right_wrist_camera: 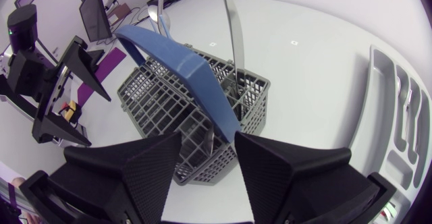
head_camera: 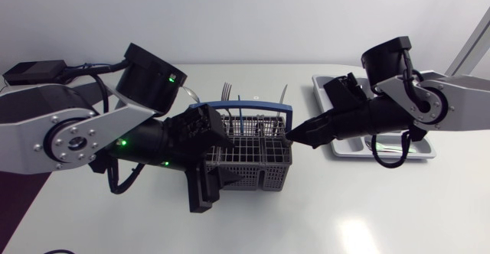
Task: Unload the cutlery basket into the drawer organizer.
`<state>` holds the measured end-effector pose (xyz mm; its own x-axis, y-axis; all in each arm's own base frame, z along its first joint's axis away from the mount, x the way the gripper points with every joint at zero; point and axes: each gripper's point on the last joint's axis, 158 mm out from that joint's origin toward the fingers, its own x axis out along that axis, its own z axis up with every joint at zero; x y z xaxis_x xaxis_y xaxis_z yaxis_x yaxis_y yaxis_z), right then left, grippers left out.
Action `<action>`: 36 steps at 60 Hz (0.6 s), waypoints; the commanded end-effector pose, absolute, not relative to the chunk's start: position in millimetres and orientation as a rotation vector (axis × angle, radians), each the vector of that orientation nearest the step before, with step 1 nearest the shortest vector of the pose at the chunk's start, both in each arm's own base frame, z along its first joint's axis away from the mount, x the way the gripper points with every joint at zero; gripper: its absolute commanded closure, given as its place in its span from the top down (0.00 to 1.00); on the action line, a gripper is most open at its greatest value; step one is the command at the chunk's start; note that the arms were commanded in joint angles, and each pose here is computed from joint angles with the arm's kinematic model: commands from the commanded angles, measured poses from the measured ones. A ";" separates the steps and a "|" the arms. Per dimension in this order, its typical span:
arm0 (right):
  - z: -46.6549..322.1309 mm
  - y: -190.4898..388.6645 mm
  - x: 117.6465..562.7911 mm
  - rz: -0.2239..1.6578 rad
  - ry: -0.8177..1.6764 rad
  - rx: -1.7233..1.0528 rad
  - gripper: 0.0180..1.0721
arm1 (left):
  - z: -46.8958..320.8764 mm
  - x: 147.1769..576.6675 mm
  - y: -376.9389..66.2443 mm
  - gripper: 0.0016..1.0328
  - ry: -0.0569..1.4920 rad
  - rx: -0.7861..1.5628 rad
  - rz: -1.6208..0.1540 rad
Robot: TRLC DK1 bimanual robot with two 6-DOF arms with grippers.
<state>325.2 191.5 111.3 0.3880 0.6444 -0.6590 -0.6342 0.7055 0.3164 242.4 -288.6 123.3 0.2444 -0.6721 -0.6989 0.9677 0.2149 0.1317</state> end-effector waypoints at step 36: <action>82.1 201.3 314.9 0.785 0.868 0.009 0.24 | 104.1 235.2 -292.0 0.93 0.669 0.534 -1.233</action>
<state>321.3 201.2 96.2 0.4092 0.6295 -0.6605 -0.6380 0.7149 0.2861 238.9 -292.0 115.1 0.2102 -0.6768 -0.7055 0.9687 0.2417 0.0568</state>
